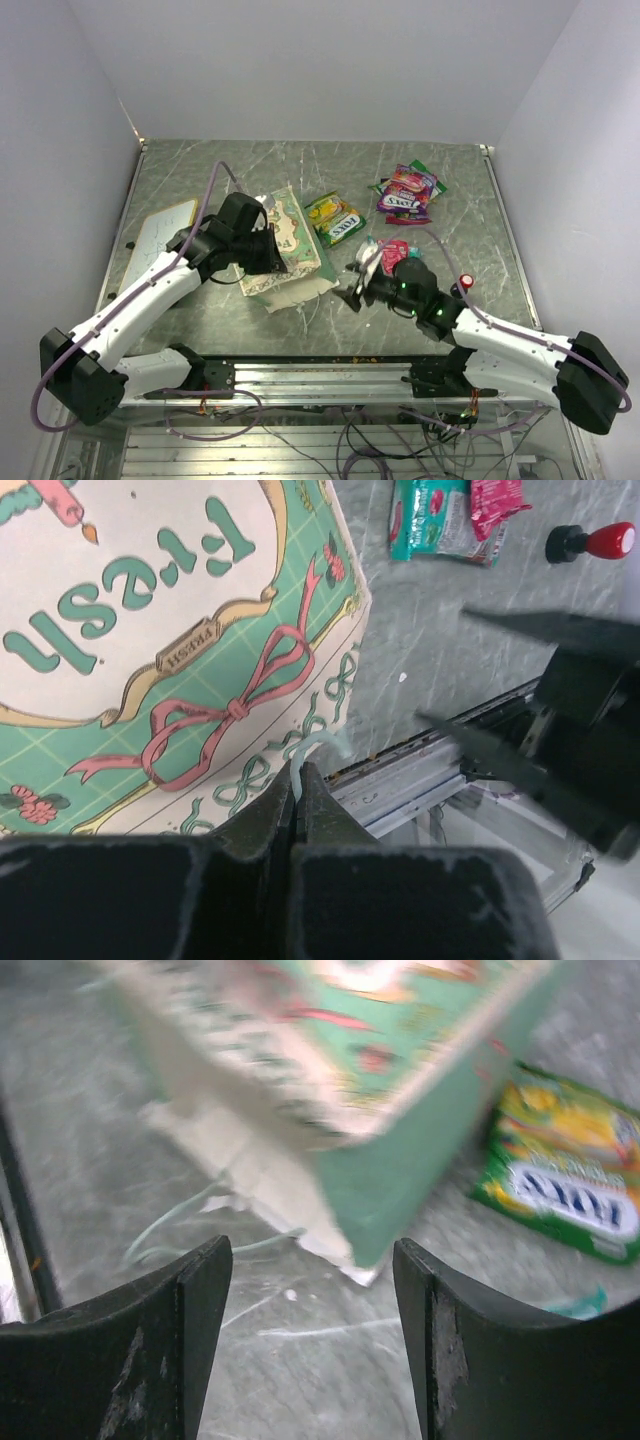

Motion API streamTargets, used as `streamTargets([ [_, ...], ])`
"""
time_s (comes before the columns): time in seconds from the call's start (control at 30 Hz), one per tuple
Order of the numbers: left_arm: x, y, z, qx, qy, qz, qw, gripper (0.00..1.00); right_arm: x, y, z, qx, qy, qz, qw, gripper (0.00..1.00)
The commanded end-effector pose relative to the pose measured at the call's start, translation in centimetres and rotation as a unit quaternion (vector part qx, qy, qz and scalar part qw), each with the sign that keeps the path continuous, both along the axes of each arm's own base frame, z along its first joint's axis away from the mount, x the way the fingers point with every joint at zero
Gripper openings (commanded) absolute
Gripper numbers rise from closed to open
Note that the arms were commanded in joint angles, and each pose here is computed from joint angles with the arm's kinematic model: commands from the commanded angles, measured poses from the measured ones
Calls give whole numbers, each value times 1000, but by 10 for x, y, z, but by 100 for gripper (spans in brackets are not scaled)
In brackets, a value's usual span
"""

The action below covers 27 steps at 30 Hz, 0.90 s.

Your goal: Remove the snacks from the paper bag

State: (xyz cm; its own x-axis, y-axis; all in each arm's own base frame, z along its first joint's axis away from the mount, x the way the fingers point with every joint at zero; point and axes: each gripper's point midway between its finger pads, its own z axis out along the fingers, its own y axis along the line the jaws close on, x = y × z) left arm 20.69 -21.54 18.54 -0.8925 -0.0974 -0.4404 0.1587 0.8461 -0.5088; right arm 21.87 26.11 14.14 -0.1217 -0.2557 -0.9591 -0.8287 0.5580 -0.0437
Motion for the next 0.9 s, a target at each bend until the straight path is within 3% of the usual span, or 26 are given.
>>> streamTargets([
  [0.0, 10, -19, 35, -51, -38, -20, 998, 7, -38, 32, 17, -33, -205, 154, 966, 65],
  [0.13, 12, -20, 44, -36, -36, -37, 998, 7, -29, 60, 13, -79, -269, 192, 941, 58],
  [0.23, 12, -23, 51, -45, -40, -40, 997, 7, -15, 81, 16, -69, -305, 183, 932, 52],
  [0.3, 14, -23, 59, -51, -50, -36, 997, 7, -5, 96, 14, -60, -316, 173, 931, 39],
  [0.37, 16, -22, 66, -55, -59, -29, 996, 7, 3, 110, 12, -47, -330, 156, 930, 33],
  [0.87, 15, -29, 104, -69, -91, -75, 991, 7, 77, 162, -41, -8, -308, 12, 951, 32],
])
